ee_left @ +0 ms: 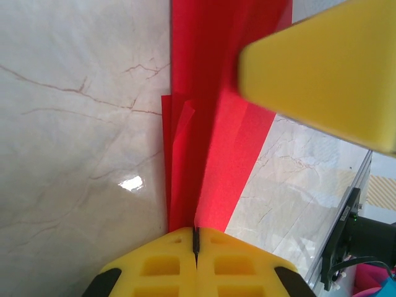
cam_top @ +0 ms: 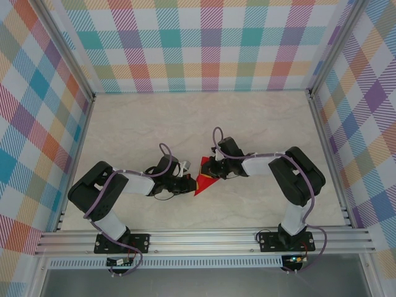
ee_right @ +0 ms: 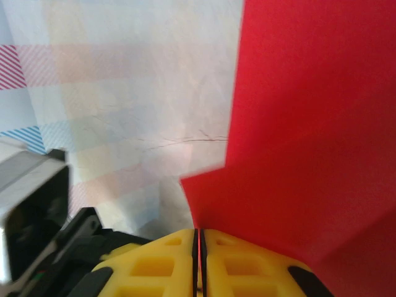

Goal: Fold a paper plane with a square sheet of paper (pick it up from the middle)
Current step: Fourth fold the wing at the center of the table.

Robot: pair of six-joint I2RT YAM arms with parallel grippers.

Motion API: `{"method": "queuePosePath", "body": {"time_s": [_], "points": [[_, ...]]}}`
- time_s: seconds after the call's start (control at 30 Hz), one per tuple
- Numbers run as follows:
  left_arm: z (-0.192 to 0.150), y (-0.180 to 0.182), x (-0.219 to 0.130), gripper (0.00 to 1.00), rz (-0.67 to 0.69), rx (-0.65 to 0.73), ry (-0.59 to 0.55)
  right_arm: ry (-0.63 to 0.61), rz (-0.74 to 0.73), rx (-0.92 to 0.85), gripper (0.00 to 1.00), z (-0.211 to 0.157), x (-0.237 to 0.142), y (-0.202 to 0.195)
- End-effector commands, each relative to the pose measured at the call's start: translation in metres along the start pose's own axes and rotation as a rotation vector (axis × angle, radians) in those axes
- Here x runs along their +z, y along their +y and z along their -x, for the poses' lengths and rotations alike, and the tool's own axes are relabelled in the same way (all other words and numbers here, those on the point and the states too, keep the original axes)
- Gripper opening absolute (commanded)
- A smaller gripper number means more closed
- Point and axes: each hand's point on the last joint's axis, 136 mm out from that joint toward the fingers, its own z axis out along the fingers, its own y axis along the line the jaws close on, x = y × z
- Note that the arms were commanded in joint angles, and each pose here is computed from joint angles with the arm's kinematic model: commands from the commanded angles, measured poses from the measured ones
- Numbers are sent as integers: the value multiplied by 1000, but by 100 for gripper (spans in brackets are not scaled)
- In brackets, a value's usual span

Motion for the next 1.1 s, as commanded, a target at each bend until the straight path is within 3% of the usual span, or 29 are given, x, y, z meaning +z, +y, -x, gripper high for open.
{"method": "queuePosePath", "body": {"time_s": [0.0, 0.53, 1.07], "points": [[-12, 42, -2, 0, 144, -96, -9, -60, 20, -59, 14, 7, -24, 13], [-13, 35, 4, 0, 87, -105, 11, 9, 71, -30, 13, 2, -7, 11], [-18, 41, 8, 0, 120, -144, 61, -4, -87, 71, 11, 8, 8, -31]]}}
